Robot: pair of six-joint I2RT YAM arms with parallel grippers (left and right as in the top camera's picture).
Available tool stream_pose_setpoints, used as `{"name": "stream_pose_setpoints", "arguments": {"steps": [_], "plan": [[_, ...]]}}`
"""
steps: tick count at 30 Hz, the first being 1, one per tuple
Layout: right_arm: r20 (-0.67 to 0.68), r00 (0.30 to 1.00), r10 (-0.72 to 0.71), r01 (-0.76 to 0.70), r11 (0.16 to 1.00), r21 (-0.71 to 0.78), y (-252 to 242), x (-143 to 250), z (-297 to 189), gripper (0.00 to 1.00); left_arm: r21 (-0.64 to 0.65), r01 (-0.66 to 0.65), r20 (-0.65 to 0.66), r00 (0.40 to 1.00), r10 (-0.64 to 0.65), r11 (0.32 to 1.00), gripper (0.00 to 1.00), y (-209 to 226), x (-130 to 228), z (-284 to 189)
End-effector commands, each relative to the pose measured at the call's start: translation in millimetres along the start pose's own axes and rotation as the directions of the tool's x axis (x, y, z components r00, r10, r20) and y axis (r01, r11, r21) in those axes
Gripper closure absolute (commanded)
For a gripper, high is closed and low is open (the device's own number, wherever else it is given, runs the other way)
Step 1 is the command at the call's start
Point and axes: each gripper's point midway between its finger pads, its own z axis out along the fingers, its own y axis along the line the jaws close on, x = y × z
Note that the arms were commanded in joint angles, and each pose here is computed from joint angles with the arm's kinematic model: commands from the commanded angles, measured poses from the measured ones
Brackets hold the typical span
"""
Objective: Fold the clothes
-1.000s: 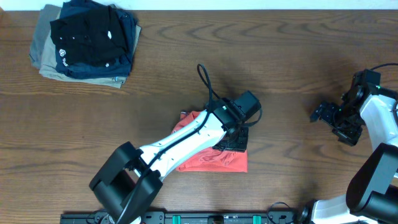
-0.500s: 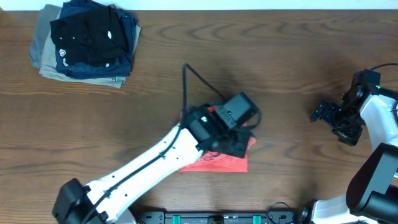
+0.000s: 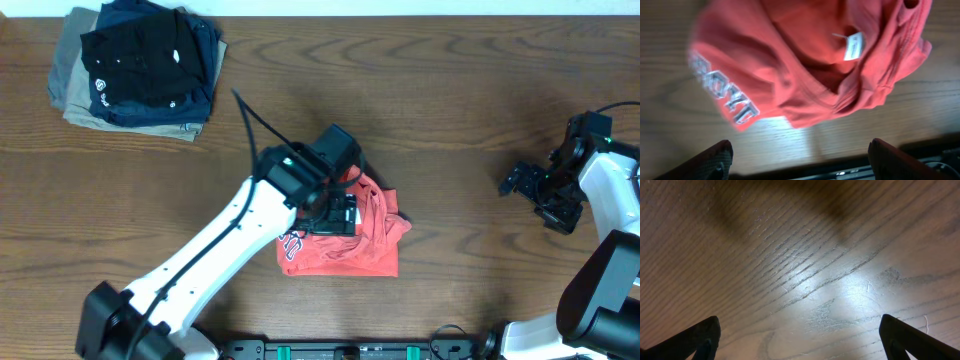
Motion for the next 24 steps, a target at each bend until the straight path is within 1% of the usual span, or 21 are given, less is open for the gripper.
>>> {"name": "stream_pose_setpoints", "arguments": {"steps": [1,10,12,15,17,18,20,21,24], "plan": [[0.012,1.000,-0.004,0.005,1.000,-0.005,1,-4,-3,0.01,0.011,-0.035,-0.065,0.997,0.035,0.999,0.13,-8,8,25],[0.012,1.000,-0.004,0.005,1.000,-0.005,1,-5,-3,0.01,-0.037,-0.090,-0.154,0.985,0.083,0.995,0.14,-15,14,71],[0.012,1.000,-0.004,0.005,1.000,-0.005,1,-4,-3,0.01,-0.037,-0.106,-0.158,0.983,0.099,0.994,0.20,-20,15,78],[0.012,1.000,-0.004,0.005,1.000,-0.005,1,-4,-3,0.01,-0.017,-0.135,-0.136,0.982,0.131,0.991,0.45,-30,14,82],[0.012,1.000,-0.004,0.005,1.000,-0.005,1,-4,-3,0.01,0.000,-0.162,-0.117,0.980,0.161,0.987,0.72,-37,13,81],[0.012,1.000,-0.004,0.005,1.000,-0.005,1,-4,-3,0.01,0.001,-0.165,-0.115,0.980,0.164,0.986,0.77,-38,13,80],[0.012,1.000,-0.004,0.005,1.000,-0.005,1,-5,-3,0.01,0.005,-0.184,-0.114,0.976,0.183,0.983,0.92,-41,16,77],[0.012,1.000,-0.004,0.005,1.000,-0.005,1,-4,-3,0.01,0.007,-0.189,-0.113,0.976,0.188,0.982,0.94,-42,18,75],[0.012,1.000,-0.004,0.005,1.000,-0.005,1,-5,-3,0.01,0.020,-0.212,-0.099,0.972,0.213,0.977,0.94,-48,23,68]]}}
